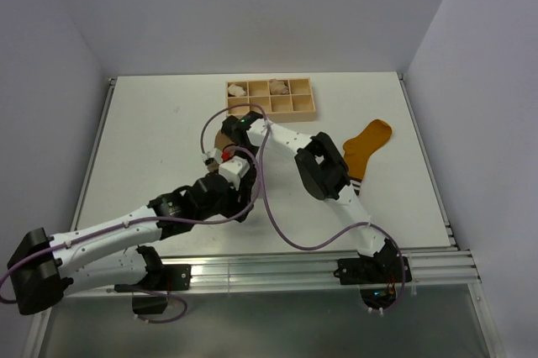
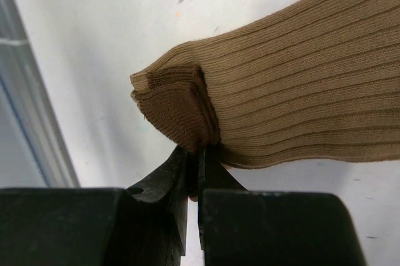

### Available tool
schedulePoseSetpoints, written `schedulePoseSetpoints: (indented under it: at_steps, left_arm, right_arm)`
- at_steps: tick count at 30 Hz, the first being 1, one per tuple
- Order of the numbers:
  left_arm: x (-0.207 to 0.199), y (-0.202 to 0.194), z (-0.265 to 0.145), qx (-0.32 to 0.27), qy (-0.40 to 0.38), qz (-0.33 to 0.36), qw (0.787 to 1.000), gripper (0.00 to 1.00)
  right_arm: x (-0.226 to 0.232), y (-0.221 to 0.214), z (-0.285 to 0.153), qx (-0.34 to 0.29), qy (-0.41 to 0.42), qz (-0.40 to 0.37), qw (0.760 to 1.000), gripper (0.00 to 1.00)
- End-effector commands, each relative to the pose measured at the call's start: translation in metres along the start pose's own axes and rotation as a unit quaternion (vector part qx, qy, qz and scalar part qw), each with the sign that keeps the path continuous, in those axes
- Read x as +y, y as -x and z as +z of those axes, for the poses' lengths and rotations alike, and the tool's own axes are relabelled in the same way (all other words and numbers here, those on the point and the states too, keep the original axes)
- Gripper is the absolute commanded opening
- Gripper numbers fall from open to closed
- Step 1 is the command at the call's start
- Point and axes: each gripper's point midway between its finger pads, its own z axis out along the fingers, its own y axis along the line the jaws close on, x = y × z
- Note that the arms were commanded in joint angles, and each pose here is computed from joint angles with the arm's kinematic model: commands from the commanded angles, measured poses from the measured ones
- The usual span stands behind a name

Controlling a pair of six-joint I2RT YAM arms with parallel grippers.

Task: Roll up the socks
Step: Roll the sock at the center of the board.

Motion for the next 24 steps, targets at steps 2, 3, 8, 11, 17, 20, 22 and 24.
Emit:
schedulePoseSetpoints:
  at_steps: [2,3,8,11,17,20,22,24]
  left_arm:
    - [0.009,0.021,0.008,-0.064,0.067,0.035,0.995,0.66]
    - [0.012,0.014,0.010,-0.059,0.073,0.044,0.995,0.65]
    - [0.011,0.010,0.019,-0.048,0.068,0.069,0.994,0.67]
    - [0.001,0.002,0.028,-0.021,0.047,0.082,0.995,0.67]
    - [-0.014,-0.008,0.047,0.003,0.011,0.093,0.996,0.63]
    - [-0.010,-0.011,0.052,0.005,0.018,0.094,0.995,0.61]
    - [-0.012,-0.010,0.056,0.002,0.007,0.091,0.996,0.59]
    - [-0.007,-0.014,0.060,0.009,0.004,0.088,0.996,0.57]
  right_arm:
    - [0.007,-0.057,0.024,0.099,0.049,0.044,0.993,0.00]
    - [0.007,-0.058,0.024,0.101,0.052,0.042,0.993,0.00]
    - [0.009,-0.063,0.024,0.105,0.063,0.042,0.992,0.00]
    - [0.010,-0.067,0.023,0.110,0.066,0.044,0.991,0.00]
    - [0.003,-0.083,0.018,0.120,0.069,0.065,0.988,0.00]
    - [-0.002,-0.087,0.013,0.115,0.065,0.074,0.988,0.00]
    - [-0.003,-0.089,0.012,0.116,0.062,0.073,0.989,0.00]
    - [-0.003,-0.090,0.012,0.117,0.061,0.075,0.988,0.00]
